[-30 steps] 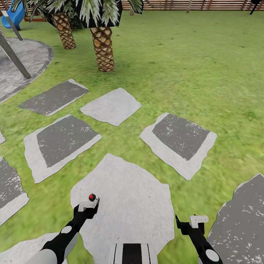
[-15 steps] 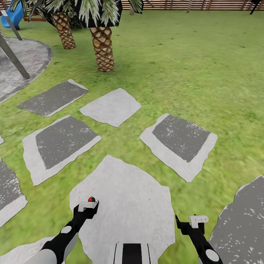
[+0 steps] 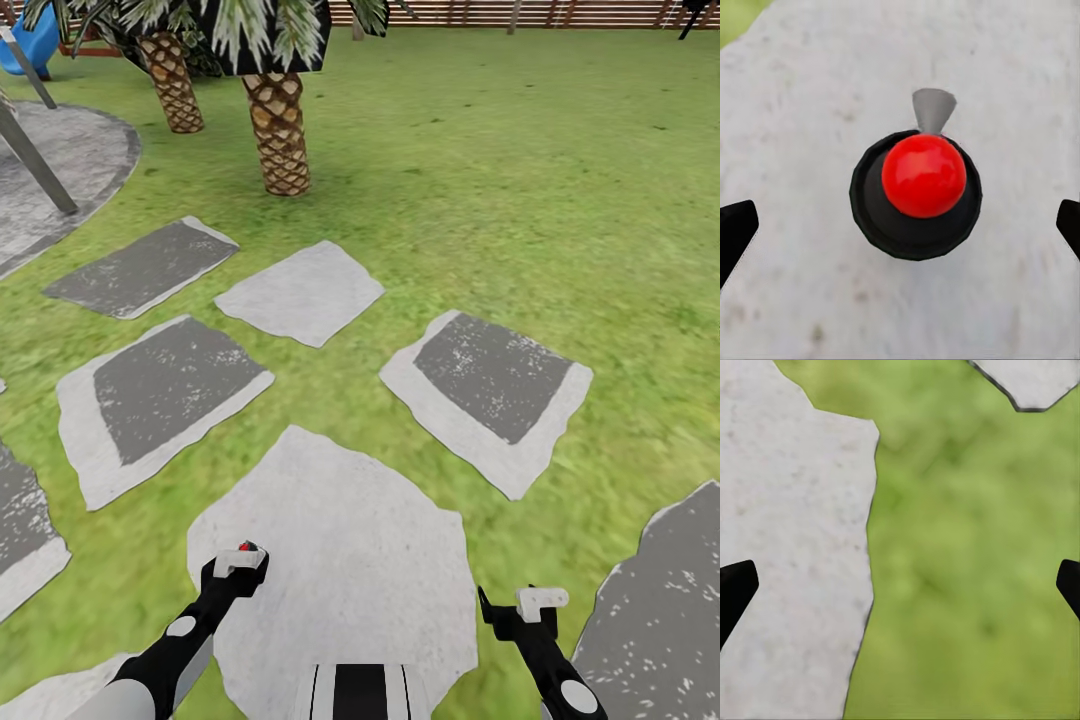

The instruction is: Pick up the pesticide atomizer in the garden and spray insectifuge to fully cover both potted plants in the garden.

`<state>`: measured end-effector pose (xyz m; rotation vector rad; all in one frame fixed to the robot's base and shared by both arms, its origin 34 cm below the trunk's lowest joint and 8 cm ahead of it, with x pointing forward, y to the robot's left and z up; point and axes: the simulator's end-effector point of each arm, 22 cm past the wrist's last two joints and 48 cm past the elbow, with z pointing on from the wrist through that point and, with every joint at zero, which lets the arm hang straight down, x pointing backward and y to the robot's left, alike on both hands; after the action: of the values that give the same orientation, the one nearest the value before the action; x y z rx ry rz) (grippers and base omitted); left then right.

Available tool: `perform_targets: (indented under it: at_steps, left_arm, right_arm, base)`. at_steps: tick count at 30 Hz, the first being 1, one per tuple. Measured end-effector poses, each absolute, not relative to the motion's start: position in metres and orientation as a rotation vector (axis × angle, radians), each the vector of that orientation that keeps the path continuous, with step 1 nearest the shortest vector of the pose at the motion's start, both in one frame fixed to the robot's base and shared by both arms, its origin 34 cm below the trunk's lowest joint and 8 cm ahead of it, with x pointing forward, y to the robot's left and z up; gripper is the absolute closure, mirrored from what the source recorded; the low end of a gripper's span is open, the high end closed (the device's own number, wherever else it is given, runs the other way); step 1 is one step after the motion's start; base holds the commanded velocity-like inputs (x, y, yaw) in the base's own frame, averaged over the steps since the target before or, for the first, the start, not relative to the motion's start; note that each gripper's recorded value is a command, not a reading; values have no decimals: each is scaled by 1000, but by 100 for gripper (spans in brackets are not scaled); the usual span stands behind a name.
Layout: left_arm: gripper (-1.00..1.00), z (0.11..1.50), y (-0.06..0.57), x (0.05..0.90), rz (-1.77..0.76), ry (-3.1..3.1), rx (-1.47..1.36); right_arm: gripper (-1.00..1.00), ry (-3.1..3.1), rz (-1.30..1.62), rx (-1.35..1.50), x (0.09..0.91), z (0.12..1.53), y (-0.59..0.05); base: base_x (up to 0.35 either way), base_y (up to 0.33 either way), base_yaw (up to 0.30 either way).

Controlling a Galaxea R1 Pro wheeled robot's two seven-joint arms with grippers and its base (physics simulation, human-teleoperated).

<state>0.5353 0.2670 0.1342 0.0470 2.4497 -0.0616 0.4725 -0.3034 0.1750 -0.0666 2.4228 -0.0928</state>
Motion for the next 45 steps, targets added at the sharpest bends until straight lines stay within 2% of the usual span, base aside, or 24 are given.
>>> perform_targets:
  at_steps: [45]
  left_arm:
    - [-100,124,266,528,-65,2470,49]
  right_arm:
    - [-100,2445,-93,-68,465,166,-304]
  base:
    - [13,0,0]
